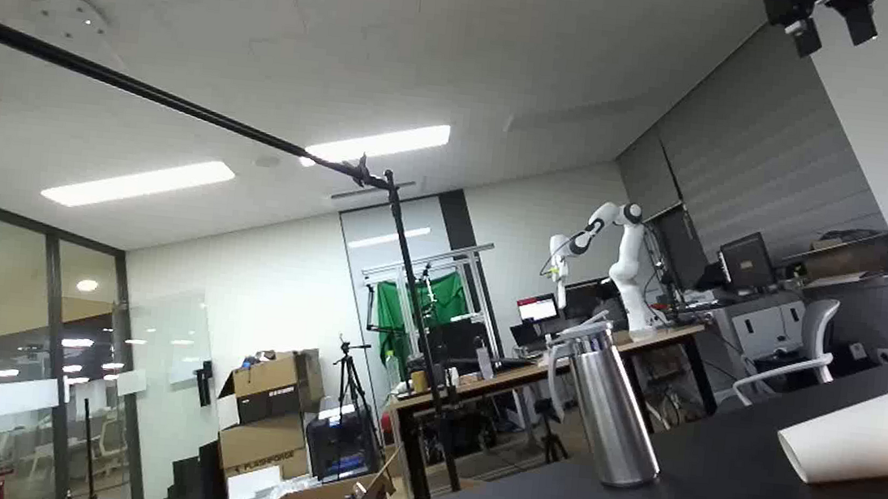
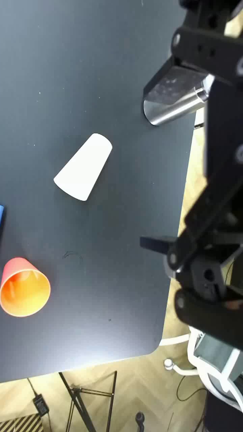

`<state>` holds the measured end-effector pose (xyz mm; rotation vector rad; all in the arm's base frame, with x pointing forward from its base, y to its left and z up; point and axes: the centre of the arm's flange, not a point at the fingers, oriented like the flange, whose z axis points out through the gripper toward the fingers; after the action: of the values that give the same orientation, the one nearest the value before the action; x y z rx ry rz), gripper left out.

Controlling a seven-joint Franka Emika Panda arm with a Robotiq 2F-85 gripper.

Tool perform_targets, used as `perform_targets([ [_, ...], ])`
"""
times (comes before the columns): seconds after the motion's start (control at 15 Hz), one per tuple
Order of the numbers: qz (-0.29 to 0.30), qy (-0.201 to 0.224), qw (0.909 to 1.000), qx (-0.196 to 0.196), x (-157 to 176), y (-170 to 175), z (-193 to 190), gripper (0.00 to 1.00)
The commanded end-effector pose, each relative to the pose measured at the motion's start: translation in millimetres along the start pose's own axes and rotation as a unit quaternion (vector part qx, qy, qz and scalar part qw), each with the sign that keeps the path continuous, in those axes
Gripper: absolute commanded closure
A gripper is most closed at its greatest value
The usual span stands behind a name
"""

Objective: Put the white and the blue cup in the orange cup

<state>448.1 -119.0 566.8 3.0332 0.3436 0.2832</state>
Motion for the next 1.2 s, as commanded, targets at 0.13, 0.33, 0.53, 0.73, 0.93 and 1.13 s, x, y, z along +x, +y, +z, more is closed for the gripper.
perform_targets([
  [0.13,0.000,0.000,1.0000,0.000,0.0,0.0,0.0,0.00],
  [0.33,0.000,0.000,1.0000,0.000,0.0,0.0,-0.1,0.00],
  [0.53,0.000,0.001,1.0000,0.000,0.0,0.0,-0.1,0.00],
  [0.73,0.005,0.007,1.0000,0.000,3.7,0.9,3.7,0.00],
  [0.93,0.019,0.007,0.9998,0.001,18.1,4.3,41.2,0.00],
  [1.13,0.034,0.004,0.9994,0.005,31.0,6.6,88.7,0.00],
])
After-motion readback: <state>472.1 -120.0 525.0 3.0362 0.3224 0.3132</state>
